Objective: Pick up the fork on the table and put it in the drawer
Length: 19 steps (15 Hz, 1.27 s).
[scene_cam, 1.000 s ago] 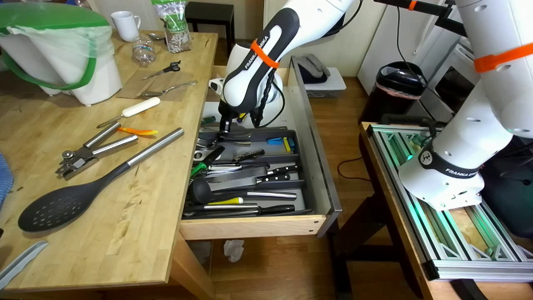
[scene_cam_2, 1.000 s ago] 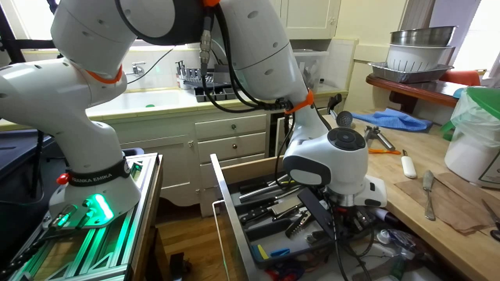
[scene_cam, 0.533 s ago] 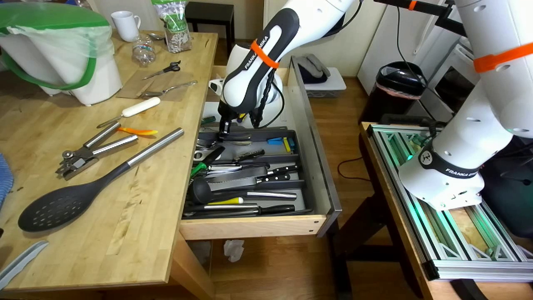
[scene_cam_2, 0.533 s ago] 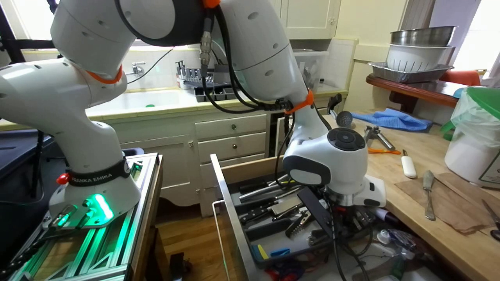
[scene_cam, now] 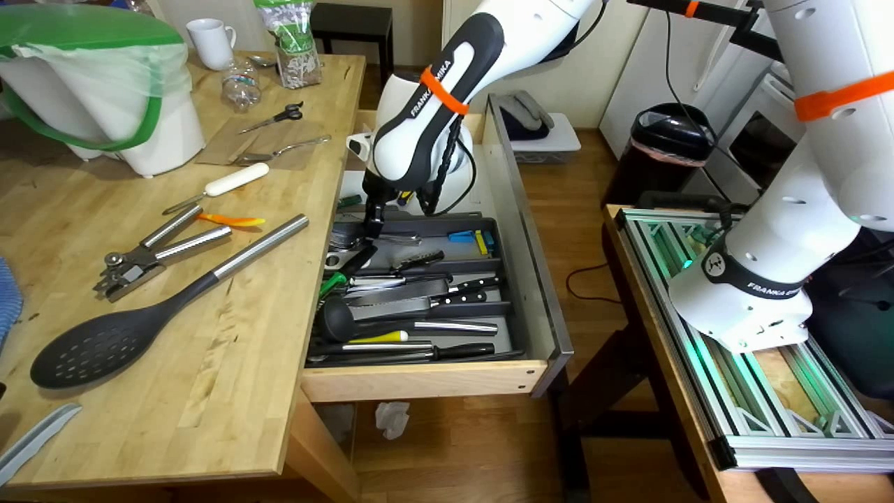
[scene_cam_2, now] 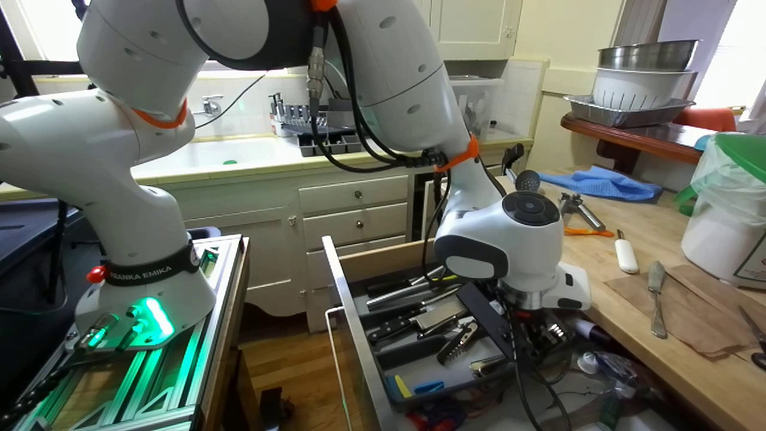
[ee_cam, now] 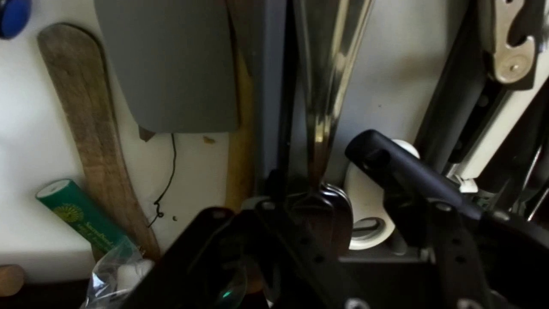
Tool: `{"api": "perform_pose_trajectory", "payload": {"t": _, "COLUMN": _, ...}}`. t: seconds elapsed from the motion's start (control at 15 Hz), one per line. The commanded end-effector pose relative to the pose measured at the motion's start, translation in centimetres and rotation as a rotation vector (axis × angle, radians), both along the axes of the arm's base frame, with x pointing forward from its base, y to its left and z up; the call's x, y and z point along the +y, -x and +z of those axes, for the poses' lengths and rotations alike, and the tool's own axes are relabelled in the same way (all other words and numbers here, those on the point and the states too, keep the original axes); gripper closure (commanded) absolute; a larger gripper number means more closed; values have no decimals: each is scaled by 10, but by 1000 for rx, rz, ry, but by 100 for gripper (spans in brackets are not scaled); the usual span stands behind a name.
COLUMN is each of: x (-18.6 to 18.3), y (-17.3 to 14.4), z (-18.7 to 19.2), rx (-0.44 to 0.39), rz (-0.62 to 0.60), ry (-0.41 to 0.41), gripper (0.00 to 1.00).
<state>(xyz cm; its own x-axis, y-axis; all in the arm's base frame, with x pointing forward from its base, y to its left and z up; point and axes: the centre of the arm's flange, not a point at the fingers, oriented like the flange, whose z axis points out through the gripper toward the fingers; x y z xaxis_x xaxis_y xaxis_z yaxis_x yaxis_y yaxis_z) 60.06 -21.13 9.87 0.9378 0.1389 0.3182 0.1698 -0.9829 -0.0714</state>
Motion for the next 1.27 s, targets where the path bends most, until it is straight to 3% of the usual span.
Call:
{"api": "perform_pose_trajectory", "payload": {"t": 0.0, "x": 1, "y": -1, "z": 40, "rx": 34, "rz": 6, "ry": -42, "gripper": 6}}
{"api": "perform_pose_trajectory", "payload": {"t": 0.07, "x": 3, "y": 1, "z": 55, "rx": 63, "rz": 10, "ry": -55, "gripper": 1}}
{"api": "perform_pose_trajectory", "payload": {"t": 0.33, "x": 0, "y": 18, "z": 113, "rx": 206, "rz": -3, "ry": -34, "gripper": 0}}
{"api": "perform_pose_trajectory", "payload": {"t": 0.53, "x": -8, "y": 34, "z": 158, "rx": 300, "rz": 3, "ry": 89, "gripper": 0}}
{"api": "perform_pose_trajectory", "payload": {"t": 0.8, "x": -10, "y": 32, "z": 234, "rx": 279, "rz": 5, "ry": 289, "gripper": 0}}
{"api": "perform_pose_trajectory", "payload": {"t": 0.87, "x": -9, "y": 31, "z": 253, "rx": 242, "rz": 12, "ry": 286, "gripper": 0}}
{"api": "perform_pose_trajectory", "payload": {"t": 0.93, "x": -20, "y": 22, "z": 222, "rx": 240, "rz": 14, "ry": 252, "gripper": 0}}
{"api": "perform_pose_trajectory", "payload": {"t": 1.07, "x": -17, "y": 21, "z": 240, "rx": 213, "rz": 15, "ry": 261, "gripper": 0}}
{"api": "perform_pose_trajectory", "payload": {"t": 1.2, "x": -18, "y": 21, "z": 233, "rx": 226, "rz": 15, "ry": 258, "gripper": 0}}
